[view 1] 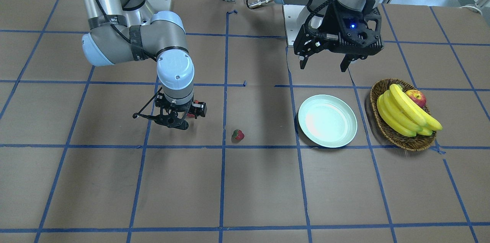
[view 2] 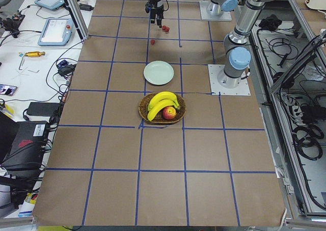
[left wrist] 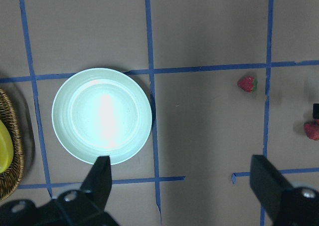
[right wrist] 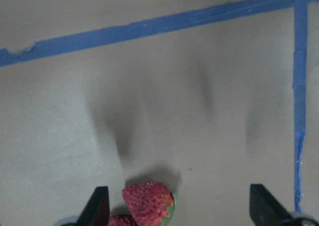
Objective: Collect all strawberries into plate
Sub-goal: 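Return the right gripper to the remaining strawberries and grasp one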
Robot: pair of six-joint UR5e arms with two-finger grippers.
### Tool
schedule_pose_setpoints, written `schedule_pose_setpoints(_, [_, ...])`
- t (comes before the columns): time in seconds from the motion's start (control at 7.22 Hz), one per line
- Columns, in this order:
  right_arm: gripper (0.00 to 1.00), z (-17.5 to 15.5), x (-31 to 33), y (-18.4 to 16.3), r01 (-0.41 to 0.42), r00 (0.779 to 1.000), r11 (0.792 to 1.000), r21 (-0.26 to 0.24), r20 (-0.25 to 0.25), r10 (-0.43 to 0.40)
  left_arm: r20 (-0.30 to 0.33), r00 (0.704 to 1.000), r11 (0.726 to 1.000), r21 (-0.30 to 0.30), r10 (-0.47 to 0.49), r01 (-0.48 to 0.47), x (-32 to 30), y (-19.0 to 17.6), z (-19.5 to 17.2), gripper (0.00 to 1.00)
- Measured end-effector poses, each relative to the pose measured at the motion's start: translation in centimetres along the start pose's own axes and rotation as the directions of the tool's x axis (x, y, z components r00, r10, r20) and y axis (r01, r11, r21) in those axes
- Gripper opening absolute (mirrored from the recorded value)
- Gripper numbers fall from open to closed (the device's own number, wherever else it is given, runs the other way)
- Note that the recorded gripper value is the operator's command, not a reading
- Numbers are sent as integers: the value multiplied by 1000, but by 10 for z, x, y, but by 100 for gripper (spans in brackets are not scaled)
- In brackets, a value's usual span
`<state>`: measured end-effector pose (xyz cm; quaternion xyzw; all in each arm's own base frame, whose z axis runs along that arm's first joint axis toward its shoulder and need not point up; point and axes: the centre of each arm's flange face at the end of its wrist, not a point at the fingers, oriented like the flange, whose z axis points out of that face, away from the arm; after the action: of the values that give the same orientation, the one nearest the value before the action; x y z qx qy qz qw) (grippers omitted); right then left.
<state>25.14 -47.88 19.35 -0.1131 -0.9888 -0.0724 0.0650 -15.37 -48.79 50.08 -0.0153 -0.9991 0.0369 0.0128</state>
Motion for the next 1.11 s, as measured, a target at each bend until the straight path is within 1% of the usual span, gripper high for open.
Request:
schedule_pose_setpoints(0.14, [92, 5, 1, 1, -57, 998, 998, -6, 5, 57, 0, 1000, 1000, 0, 0, 0, 0, 0, 0, 100])
schedule_pose_setpoints(0.28, [88, 11, 0, 1, -81, 997, 997, -12, 16, 81, 0, 1000, 1000, 0, 0, 0, 0, 0, 0, 100])
schedule_pose_setpoints(0.42, [81, 19, -1, 4, -90, 995, 996, -20, 30, 90, -1, 1000, 1000, 0, 0, 0, 0, 0, 0, 100])
schedule_pose_setpoints(0.55, [54, 28, -1, 7, -91, 995, 996, -20, 42, 91, 0, 1000, 1000, 0, 0, 0, 0, 0, 0, 100])
schedule_pose_setpoints(0.69, [38, 32, 0, 10, -87, 995, 996, -19, 48, 88, 0, 1000, 1000, 1, 0, 0, 0, 0, 0, 100])
schedule_pose_setpoints(0.83, [33, 32, 0, 11, -85, 995, 996, -16, 51, 86, 0, 1000, 1000, 1, 0, 0, 0, 0, 0, 100])
schedule_pose_setpoints(1.11, [29, 28, 0, 11, -85, 995, 996, -12, 56, 85, 0, 1000, 1000, -1, 0, 0, 0, 1, 0, 100])
